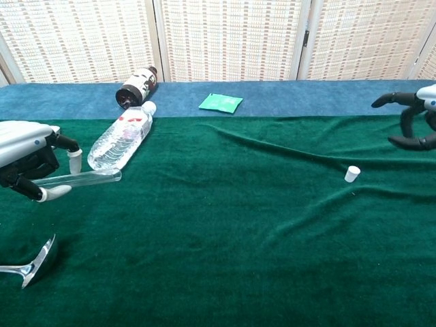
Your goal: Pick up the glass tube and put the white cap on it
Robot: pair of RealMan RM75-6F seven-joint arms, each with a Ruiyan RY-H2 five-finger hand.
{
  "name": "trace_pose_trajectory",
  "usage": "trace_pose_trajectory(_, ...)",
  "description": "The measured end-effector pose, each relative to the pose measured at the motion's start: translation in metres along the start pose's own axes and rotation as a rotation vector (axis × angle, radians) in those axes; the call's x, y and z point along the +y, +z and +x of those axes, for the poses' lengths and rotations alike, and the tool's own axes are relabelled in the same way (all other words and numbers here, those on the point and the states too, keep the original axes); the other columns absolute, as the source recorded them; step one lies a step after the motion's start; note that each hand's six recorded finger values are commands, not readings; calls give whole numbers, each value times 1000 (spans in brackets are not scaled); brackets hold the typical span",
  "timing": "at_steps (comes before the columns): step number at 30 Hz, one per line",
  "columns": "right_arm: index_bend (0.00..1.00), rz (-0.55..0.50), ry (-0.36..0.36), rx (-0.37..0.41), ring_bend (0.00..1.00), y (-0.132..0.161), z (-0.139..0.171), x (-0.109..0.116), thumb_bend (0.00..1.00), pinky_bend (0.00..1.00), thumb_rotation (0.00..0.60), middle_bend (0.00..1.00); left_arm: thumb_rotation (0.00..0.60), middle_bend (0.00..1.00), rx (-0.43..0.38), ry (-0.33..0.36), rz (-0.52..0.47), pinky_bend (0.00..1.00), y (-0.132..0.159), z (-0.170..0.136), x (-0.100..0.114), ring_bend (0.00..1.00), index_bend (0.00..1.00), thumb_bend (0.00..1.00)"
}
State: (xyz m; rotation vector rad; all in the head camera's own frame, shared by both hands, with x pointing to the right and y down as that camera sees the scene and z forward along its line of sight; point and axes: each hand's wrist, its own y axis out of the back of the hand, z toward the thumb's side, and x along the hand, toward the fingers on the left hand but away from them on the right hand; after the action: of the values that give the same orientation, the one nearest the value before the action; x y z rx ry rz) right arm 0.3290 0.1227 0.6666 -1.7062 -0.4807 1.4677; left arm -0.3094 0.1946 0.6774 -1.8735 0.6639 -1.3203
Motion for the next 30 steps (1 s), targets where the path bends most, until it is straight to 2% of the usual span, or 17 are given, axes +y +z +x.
trace_pose_trajectory(5,190,70,12,2,1000,-3,-5,-6,433,991,445,832,600,956,1,-3,3,836,0,-1,-1,910,640,464)
trace_pose_trajectory(10,314,105,9,5,1000,-4,-13,-8,431,1000,516,908,600,956,2,-2,1,836,1,-2,0,910,640,464)
trace_pose_trajectory(15,385,86,12,12,1000,-2,-18,-11,428,1000,519,946,600,956,1,-9,5,835,2,-2,-2,910,640,464)
trace_pose_trajectory(30,445,0,41,6,1000,11,-30,-28,386,1000,524,978,600,956,3,-24,6,835,2,-2,-5,910,640,463)
